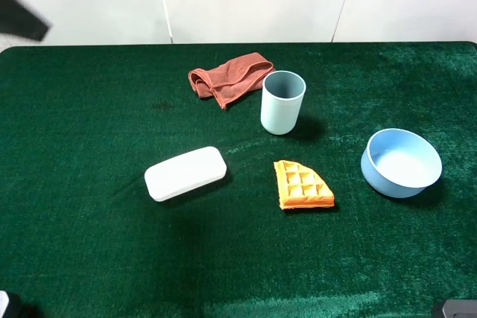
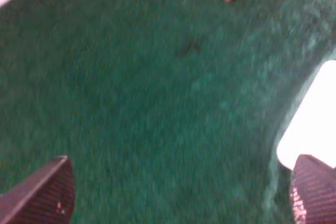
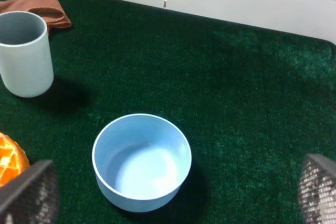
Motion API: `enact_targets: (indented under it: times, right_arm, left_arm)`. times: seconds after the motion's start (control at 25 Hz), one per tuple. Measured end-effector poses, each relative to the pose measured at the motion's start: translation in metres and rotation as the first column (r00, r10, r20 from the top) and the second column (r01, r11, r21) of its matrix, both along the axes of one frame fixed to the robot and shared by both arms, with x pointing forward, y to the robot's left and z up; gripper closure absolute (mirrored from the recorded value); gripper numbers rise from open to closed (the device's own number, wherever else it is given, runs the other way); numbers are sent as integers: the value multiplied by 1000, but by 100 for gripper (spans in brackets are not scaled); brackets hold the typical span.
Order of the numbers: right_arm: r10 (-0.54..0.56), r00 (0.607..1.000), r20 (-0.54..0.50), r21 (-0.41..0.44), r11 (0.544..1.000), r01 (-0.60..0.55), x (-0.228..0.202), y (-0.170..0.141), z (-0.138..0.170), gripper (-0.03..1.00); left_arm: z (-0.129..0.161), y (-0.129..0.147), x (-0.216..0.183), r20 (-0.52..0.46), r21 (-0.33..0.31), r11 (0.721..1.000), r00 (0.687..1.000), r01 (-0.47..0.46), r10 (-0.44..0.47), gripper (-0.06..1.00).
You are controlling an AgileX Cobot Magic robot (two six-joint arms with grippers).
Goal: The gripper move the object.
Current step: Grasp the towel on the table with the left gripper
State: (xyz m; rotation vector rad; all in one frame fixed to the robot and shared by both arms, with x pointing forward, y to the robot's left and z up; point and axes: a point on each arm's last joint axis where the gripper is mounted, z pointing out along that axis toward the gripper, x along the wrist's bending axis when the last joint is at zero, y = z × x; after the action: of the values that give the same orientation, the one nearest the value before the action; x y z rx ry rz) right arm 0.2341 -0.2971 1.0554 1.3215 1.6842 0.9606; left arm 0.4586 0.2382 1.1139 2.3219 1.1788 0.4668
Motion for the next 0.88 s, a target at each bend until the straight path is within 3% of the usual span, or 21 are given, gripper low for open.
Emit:
enact_targets:
  times: [0.44,0.88]
  right_arm:
    - [0,1000,0,0,1000,0,0,0,0,27]
    - [0,1000,0,0,1000,0,0,0,0,27]
  left_arm:
    - [-20,-83,98,-70,33,984,982,178,-175,13]
    - [-73,-148,147,-155,59,954,947,293,-281,13]
